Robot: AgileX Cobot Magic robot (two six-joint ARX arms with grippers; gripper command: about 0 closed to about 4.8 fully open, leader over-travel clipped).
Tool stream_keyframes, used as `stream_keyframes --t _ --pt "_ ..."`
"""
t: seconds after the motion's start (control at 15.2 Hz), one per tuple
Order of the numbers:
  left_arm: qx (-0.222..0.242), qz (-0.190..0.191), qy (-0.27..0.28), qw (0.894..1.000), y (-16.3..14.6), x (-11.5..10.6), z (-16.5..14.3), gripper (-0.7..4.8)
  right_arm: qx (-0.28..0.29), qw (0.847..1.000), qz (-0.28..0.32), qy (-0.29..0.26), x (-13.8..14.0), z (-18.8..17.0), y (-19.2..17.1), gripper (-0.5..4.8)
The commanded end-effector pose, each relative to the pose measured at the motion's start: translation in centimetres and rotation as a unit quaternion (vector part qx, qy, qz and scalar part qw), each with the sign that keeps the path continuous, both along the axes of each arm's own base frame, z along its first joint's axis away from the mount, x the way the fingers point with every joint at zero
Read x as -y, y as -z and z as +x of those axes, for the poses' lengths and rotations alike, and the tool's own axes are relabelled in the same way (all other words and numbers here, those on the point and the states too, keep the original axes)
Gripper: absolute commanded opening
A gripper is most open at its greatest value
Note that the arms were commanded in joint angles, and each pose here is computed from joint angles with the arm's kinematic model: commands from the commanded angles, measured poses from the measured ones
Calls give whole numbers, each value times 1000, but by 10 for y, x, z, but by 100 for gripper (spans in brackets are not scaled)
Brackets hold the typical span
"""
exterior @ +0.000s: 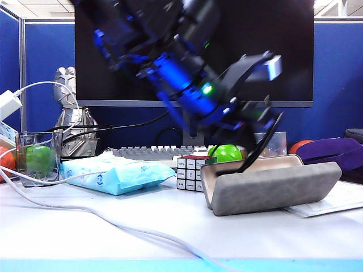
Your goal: Pick up the glasses, fold the temples of the glasses, place the glasses into the glasses case, and finally close the glasses case.
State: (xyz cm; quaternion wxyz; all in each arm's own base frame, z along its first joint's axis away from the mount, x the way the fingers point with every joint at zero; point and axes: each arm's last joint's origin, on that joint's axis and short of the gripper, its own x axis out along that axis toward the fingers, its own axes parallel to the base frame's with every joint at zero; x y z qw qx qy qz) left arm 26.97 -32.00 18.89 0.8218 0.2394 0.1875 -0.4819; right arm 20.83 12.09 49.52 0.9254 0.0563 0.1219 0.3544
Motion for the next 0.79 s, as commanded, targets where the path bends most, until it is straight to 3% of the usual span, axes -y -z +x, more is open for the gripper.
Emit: stream_keyframes --t 0.07,0.26,0.4,0.66,0.73,0.79 --pt "-2 10 12 1000 2 4 -4 -6 4 1000 1 -10 1 -2 -2 117" --pt "-3 38 11 999 5 2 -6 3 -3 1000 -9 -11 1 -4 0 117" --pt "-3 37 11 999 5 2 -6 92 -1 1000 -14 -12 3 -7 -1 117" --pt "-2 32 14 999 3 4 -6 94 17 1000 -17 -10 8 -14 -5 117" --pt "1 29 14 999 0 5 -5 135 17 1000 -17 -10 8 -15 -5 117" --pt "-1 29 15 999 -4 6 -4 209 18 1000 -19 -10 8 -15 -5 117"
